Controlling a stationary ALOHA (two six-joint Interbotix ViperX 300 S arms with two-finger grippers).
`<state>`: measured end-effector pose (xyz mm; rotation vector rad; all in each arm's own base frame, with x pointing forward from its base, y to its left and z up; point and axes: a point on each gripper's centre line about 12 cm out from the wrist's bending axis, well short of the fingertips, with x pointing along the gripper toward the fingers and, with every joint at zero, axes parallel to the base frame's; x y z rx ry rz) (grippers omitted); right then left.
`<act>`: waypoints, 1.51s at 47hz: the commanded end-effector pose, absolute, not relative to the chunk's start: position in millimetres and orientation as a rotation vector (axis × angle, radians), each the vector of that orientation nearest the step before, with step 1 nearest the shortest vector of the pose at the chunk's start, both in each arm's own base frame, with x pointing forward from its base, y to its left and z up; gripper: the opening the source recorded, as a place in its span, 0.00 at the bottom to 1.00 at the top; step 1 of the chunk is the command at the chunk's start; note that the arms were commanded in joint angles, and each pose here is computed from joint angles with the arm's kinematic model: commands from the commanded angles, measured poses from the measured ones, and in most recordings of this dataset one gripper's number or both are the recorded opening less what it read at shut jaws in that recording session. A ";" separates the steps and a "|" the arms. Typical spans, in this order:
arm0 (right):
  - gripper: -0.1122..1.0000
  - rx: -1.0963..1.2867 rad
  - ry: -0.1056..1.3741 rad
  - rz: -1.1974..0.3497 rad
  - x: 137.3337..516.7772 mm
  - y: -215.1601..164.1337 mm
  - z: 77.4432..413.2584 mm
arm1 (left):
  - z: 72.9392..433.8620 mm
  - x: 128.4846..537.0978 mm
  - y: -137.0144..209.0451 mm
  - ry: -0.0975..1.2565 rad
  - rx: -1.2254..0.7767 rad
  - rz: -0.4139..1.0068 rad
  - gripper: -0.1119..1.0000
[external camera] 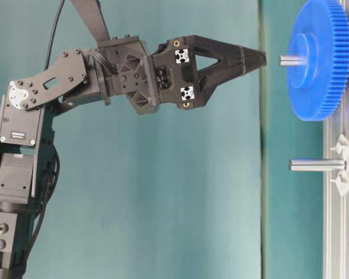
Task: Find the location of the shaft and insert the large gear.
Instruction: 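Lower the gear onto the shaft with the left gripper, then open the left gripper and raise it off the gear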
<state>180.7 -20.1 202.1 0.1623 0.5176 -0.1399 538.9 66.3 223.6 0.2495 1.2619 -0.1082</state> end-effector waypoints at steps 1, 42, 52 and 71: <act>0.11 0.176 0.509 -0.145 182.9 -20.9 205.5 | 250.6 539.2 64.9 1.200 0.259 -0.096 0.86; 0.11 0.175 0.507 -0.145 183.1 -20.9 206.1 | 278.7 537.1 61.3 1.142 0.218 -0.056 0.86; 0.11 0.174 0.508 -0.144 183.1 -20.6 206.1 | 287.0 535.8 59.5 1.146 0.218 -0.058 0.86; 0.11 0.174 0.509 -0.144 182.9 -20.6 205.5 | 295.6 528.9 58.8 1.163 0.175 -0.033 0.86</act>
